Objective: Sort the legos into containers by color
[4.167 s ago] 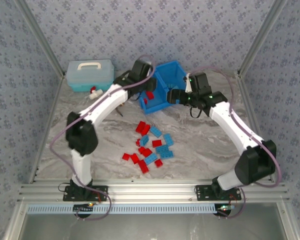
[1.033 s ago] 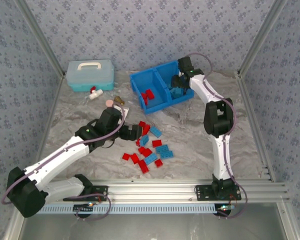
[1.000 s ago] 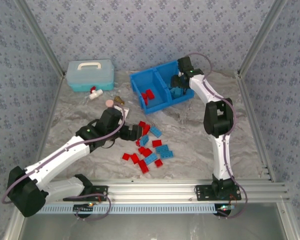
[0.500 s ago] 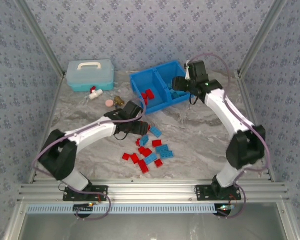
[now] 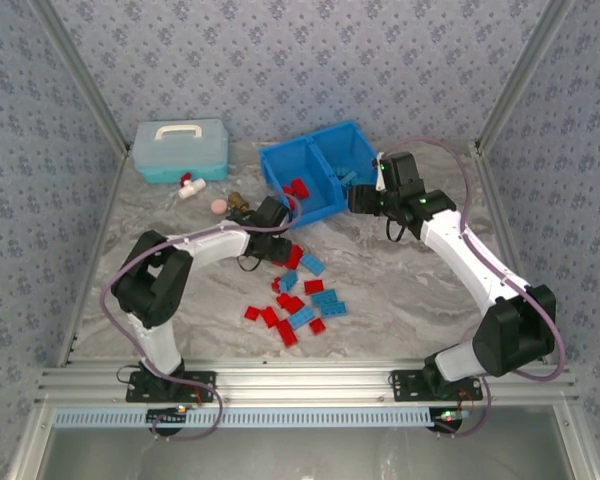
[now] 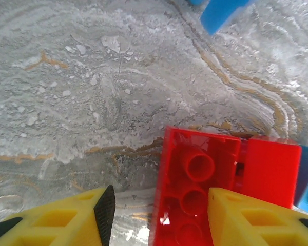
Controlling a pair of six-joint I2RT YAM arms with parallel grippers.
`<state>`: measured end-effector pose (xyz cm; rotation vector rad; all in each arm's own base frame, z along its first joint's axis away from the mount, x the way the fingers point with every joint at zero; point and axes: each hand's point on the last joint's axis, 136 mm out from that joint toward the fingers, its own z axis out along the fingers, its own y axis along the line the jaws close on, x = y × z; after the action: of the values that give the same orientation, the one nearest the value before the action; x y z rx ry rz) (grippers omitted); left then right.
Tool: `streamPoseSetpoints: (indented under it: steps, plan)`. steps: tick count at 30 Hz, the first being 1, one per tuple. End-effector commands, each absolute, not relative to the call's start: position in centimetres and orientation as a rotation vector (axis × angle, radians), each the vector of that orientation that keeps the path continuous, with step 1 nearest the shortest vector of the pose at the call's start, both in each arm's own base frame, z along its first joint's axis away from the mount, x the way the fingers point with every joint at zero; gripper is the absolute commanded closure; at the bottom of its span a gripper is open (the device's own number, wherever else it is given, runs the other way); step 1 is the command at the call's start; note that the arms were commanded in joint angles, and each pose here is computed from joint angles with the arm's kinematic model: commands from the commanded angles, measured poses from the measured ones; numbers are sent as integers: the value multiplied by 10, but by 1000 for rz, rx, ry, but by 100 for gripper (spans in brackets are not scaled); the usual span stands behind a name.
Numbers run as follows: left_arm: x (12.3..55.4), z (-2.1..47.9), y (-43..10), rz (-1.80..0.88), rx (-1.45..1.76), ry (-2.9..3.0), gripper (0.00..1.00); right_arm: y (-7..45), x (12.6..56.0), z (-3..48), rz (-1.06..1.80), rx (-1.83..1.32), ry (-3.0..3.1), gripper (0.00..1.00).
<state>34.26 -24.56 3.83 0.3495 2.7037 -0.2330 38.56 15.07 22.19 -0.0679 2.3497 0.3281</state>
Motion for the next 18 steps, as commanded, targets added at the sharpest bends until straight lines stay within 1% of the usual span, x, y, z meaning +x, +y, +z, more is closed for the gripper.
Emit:
streamPoseSetpoints:
  steps: [1, 3, 8, 10, 13, 18]
  plan:
    - [345, 33, -255, -278, 398, 2707, 48, 151, 380, 230, 339, -52, 2338, 25]
    - [345, 28, -256, -277, 403, 2719, 47, 153, 380, 231, 349, -54, 2337, 25]
    - [341, 16, -257, -290, 412, 2746, 39, 155, 381, 237, 354, -57, 2324, 25]
    - [341, 13, -257, -292, 411, 2751, 39, 155, 380, 235, 351, -58, 2329, 24]
    - [340, 7, -256, -290, 405, 2767, 48, 157, 379, 234, 357, -58, 2336, 24]
    - [337, 8, -259, -334, 385, 2770, 72, 157, 378, 236, 363, -44, 2337, 23]
